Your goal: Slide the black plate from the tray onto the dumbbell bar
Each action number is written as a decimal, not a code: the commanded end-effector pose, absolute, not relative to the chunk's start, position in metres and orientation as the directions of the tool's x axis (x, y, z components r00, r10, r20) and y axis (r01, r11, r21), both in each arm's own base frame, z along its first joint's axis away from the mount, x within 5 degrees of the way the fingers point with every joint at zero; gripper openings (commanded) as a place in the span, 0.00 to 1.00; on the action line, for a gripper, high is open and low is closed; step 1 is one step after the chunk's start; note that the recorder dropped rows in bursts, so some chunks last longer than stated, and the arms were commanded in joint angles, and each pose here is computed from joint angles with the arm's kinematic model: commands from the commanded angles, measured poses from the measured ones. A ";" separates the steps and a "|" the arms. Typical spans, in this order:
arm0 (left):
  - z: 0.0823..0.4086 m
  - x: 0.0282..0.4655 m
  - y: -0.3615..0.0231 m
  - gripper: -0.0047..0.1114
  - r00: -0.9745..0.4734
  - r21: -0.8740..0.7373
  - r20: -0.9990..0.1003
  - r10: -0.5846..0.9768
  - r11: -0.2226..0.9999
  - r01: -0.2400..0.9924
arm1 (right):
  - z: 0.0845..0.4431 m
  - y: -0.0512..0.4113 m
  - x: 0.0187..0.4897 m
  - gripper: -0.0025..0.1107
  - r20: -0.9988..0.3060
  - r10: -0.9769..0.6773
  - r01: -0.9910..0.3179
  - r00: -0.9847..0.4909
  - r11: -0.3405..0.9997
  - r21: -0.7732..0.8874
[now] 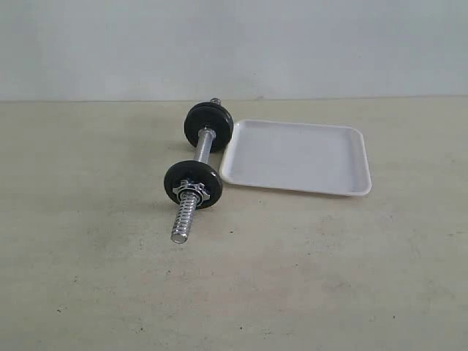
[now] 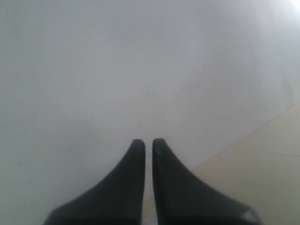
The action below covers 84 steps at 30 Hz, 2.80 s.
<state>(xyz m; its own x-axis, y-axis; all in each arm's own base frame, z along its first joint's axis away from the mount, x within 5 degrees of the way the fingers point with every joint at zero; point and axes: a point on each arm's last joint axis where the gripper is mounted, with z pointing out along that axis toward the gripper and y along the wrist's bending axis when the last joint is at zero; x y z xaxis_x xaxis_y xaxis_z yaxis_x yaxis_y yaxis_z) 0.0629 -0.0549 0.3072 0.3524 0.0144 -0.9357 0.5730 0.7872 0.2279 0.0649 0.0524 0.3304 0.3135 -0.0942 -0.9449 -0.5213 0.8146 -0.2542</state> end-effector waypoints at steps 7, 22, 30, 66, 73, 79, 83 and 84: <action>0.276 0.078 -0.039 0.08 0.143 0.062 -0.990 -0.001 0.899 0.433 | 0.306 0.006 0.086 0.02 -0.983 0.162 -0.077 0.087 0.985 0.155; 0.260 0.085 -0.022 0.08 -0.082 -0.198 -0.980 -0.183 0.950 0.240 | 0.300 -0.011 0.090 0.02 -0.906 0.414 0.092 0.086 0.902 0.421; 0.260 0.085 -0.022 0.08 -0.082 -0.198 -0.980 -0.183 0.950 0.240 | 0.300 -0.010 0.090 0.02 -0.906 0.415 0.085 0.083 0.903 0.421; 0.261 0.083 -0.021 0.08 -0.074 -0.198 -0.980 -0.185 0.951 0.238 | 0.270 0.003 0.043 0.02 -0.930 -0.047 -0.065 0.363 0.995 -0.076; 0.261 0.083 -0.021 0.08 -0.074 -0.198 -0.980 -0.185 0.951 0.238 | 0.220 0.006 0.055 0.02 -0.984 -0.057 -0.095 0.169 0.993 -0.074; 0.261 0.083 -0.021 0.08 -0.074 -0.198 -0.980 -0.185 0.951 0.238 | 0.206 0.005 0.056 0.02 -0.998 -0.069 -0.090 0.014 0.993 -0.070; 0.261 0.083 -0.021 0.08 -0.074 -0.198 -0.980 -0.185 0.951 0.238 | 0.185 0.005 0.054 0.02 -0.970 -0.114 -0.114 -0.214 0.989 -0.092; 0.261 0.083 -0.021 0.08 -0.074 -0.198 -0.980 -0.185 0.951 0.238 | 0.180 0.005 0.053 0.02 -0.956 -0.124 -0.120 -0.265 0.988 -0.095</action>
<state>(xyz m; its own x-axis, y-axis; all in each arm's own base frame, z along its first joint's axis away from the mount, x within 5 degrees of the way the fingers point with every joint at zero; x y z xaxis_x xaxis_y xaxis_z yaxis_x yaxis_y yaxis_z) 0.0835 -0.0216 0.2615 -0.0698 -0.1676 -0.9834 0.2424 0.9534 -0.1797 0.0558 0.0057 0.1960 -0.1097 -0.0831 -0.9905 -0.1067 0.9917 -0.0714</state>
